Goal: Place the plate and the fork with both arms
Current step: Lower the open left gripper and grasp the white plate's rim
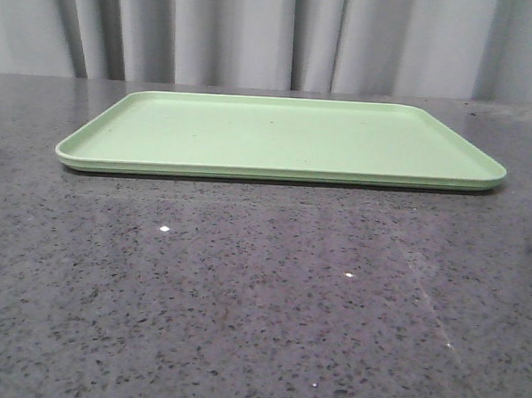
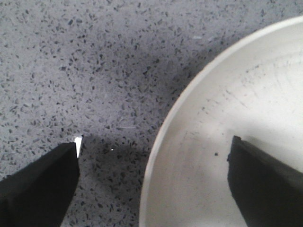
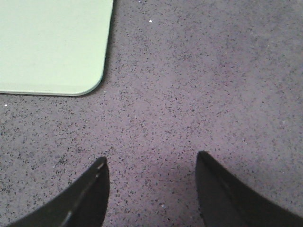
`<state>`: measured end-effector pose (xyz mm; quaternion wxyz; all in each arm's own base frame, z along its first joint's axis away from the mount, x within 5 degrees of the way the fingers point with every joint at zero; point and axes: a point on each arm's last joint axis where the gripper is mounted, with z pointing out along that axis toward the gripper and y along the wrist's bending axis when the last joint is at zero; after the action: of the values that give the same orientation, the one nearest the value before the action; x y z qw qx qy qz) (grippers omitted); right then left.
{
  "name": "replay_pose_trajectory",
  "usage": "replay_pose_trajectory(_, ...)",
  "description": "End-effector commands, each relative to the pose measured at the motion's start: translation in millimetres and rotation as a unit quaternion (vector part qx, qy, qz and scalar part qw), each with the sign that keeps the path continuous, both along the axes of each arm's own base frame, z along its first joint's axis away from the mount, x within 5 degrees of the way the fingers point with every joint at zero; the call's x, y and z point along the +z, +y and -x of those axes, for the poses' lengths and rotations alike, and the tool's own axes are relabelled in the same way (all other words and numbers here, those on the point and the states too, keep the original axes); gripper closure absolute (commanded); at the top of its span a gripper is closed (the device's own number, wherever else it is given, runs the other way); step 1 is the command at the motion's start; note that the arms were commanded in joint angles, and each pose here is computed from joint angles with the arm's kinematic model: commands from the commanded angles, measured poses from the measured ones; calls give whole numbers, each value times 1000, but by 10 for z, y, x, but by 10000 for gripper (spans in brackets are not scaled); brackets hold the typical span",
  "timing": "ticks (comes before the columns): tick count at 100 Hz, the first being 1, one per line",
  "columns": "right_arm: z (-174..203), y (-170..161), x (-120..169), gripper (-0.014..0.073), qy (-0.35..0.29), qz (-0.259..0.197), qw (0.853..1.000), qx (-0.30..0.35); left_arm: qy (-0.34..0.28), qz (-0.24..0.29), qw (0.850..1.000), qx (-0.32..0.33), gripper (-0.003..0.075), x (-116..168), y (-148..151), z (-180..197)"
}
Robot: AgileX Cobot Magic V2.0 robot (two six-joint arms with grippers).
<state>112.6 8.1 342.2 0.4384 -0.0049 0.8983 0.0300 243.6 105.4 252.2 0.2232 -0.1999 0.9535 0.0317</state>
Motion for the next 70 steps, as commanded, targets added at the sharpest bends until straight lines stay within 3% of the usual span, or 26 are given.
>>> replay_pose_trajectory(1,-42,-1,148,175,-46,0,999,0,-45,-12,999,6,111,171,16,-41)
replay_pose_trajectory(16,-42,-1,148,175,-46,0,999,0,-38,-8,999,6,236,164,10,-30)
replay_pose_trajectory(39,-42,-1,148,175,-46,0,999,0,-37,-8,999,6,563,163,9,-29)
replay_pose_trajectory(54,-42,-1,148,175,-46,0,999,0,-37,-8,999,6,726,163,9,-29)
replay_pose_trajectory(70,-42,-1,148,175,-46,0,999,0,-40,-9,999,6,741,176,7,-24)
